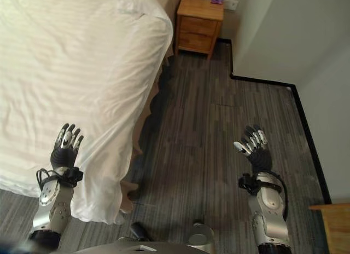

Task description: Making the bed.

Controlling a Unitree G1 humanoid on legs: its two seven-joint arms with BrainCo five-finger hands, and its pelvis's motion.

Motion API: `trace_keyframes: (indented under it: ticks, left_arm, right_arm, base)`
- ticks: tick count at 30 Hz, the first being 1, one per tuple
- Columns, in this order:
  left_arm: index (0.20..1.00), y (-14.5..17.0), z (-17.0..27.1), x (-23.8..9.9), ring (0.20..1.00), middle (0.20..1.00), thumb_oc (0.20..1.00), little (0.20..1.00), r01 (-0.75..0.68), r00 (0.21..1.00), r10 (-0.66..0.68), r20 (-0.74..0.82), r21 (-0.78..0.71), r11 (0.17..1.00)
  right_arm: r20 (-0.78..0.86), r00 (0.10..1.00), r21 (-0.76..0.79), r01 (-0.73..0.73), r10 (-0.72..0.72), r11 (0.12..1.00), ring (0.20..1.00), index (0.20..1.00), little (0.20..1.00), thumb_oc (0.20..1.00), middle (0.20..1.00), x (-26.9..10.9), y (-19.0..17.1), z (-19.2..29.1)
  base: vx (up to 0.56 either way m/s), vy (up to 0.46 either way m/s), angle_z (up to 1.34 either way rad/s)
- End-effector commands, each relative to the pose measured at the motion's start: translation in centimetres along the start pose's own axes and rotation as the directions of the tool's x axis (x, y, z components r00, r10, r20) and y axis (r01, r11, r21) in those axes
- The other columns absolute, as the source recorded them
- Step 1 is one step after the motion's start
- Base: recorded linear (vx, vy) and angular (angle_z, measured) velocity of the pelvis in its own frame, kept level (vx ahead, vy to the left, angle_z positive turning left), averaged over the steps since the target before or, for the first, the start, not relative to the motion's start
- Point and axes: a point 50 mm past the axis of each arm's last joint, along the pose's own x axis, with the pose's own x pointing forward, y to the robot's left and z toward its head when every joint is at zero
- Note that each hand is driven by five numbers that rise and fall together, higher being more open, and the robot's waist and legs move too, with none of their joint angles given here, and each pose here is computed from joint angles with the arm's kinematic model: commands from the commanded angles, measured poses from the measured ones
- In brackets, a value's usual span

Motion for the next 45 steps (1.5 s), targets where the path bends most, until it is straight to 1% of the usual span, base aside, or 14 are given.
trace_keyframes:
  ticks: [1,2,7,9,13,19,23,24,26,28,32,38,42,45]
  left_arm:
    - [1.000,-0.3,3.6,1.6,1.000,1.000,1.000,1.000,0.011,0.984,-0.006,0.180,-0.027,1.000]
    - [1.000,-0.3,3.5,1.5,1.000,1.000,1.000,1.000,-0.002,0.983,0.013,0.183,-0.059,0.998]
    - [1.000,-0.2,2.1,0.3,1.000,1.000,1.000,1.000,-0.002,0.990,0.012,0.143,-0.068,0.998]
    - [1.000,0.6,2.0,-0.4,1.000,1.000,1.000,1.000,-0.047,0.987,0.063,0.149,-0.105,0.993]
    - [1.000,0.8,2.8,-0.5,1.000,1.000,1.000,1.000,-0.042,0.981,0.058,0.185,-0.088,0.995]
    - [1.000,-1.0,5.8,1.1,1.000,1.000,1.000,1.000,0.022,0.956,-0.014,0.295,-0.022,1.000]
    - [1.000,-1.7,5.5,1.4,1.000,1.000,1.000,1.000,0.044,0.959,-0.042,0.282,-0.004,0.999]
    - [1.000,-1.7,5.3,1.2,1.000,1.000,1.000,1.000,0.045,0.962,-0.050,0.269,0.025,0.999]
    - [1.000,-1.7,5.1,1.2,1.000,1.000,1.000,1.000,0.045,0.965,-0.052,0.258,0.031,0.998]
    - [1.000,-1.9,4.7,1.2,1.000,1.000,1.000,1.000,0.040,0.970,-0.049,0.239,0.043,0.998]
    - [1.000,-3.0,4.4,1.3,1.000,1.000,1.000,1.000,0.065,0.973,-0.096,0.208,0.151,0.986]
    - [1.000,-5.8,5.9,2.2,1.000,1.000,1.000,1.000,0.165,0.946,-0.225,0.233,0.249,0.954]
    - [1.000,-6.0,6.8,2.3,1.000,1.000,1.000,1.000,0.145,0.935,-0.225,0.273,0.286,0.947]
    - [1.000,-5.9,6.7,2.1,1.000,1.000,1.000,1.000,0.130,0.939,-0.209,0.271,0.284,0.950]
  right_arm:
    - [0.127,0.991,0.010,0.046,-0.047,0.999,1.000,1.000,1.000,1.000,1.000,1.0,-1.2,2.3]
    - [0.139,0.990,-0.061,0.037,-0.029,0.997,1.000,1.000,1.000,1.000,1.000,0.8,-1.9,3.0]
    - [0.132,0.991,-0.163,0.017,0.004,0.986,1.000,1.000,1.000,1.000,1.000,1.2,-2.8,3.6]
    - [0.102,0.995,-0.083,-0.014,0.022,0.996,1.000,1.000,1.000,1.000,1.000,1.5,-2.0,2.7]
    - [0.080,0.996,-0.121,-0.026,0.036,0.992,1.000,1.000,1.000,1.000,1.000,1.1,-2.1,2.5]
    - [0.120,0.993,-0.150,-0.003,0.021,0.989,1.000,1.000,1.000,1.000,1.000,0.7,-1.7,3.2]
    - [0.091,0.996,-0.139,0.019,-0.007,0.990,1.000,1.000,1.000,1.000,1.000,0.4,-1.7,2.3]
    - [0.079,0.997,-0.067,0.011,-0.006,0.998,1.000,1.000,1.000,1.000,1.000,0.2,-1.3,1.9]
    - [0.071,0.997,-0.052,0.003,0.001,0.999,1.000,1.000,1.000,1.000,1.000,0.1,-1.1,1.7]
    - [0.068,0.997,-0.080,-0.016,0.022,0.997,1.000,1.000,1.000,1.000,1.000,0.2,-0.7,1.7]
    - [0.087,0.995,-0.087,-0.030,0.038,0.996,1.000,1.000,1.000,1.000,1.000,0.7,0.2,2.2]
    - [0.084,0.987,-0.113,-0.130,0.140,0.985,1.000,1.000,1.000,1.000,1.000,1.8,2.4,2.6]
    - [0.081,0.968,-0.178,-0.221,0.238,0.959,1.000,1.000,1.000,1.000,1.000,2.4,4.1,2.9]
    - [0.071,0.963,-0.171,-0.246,0.261,0.954,1.000,1.000,1.000,1.000,1.000,2.4,4.8,2.8]
  base:
    - [-0.21,-0.911,-0.30]
    - [-0.15,-0.743,0.19]
    - [-0.13,-0.449,-0.07]
    - [-0.08,-0.266,-1.43]
    - [-0.01,-0.139,-1.20]
    - [-0.02,0.016,-0.15]
    - [0.05,0.109,0.01]
    - [0.04,0.074,0.00]
    - [0.07,0.096,-0.08]
    - [0.07,0.084,-0.18]
    - [0.07,0.072,0.00]
    - [0.10,0.073,-0.01]
    - [0.05,0.044,0.02]
    - [0.02,0.027,0.18]
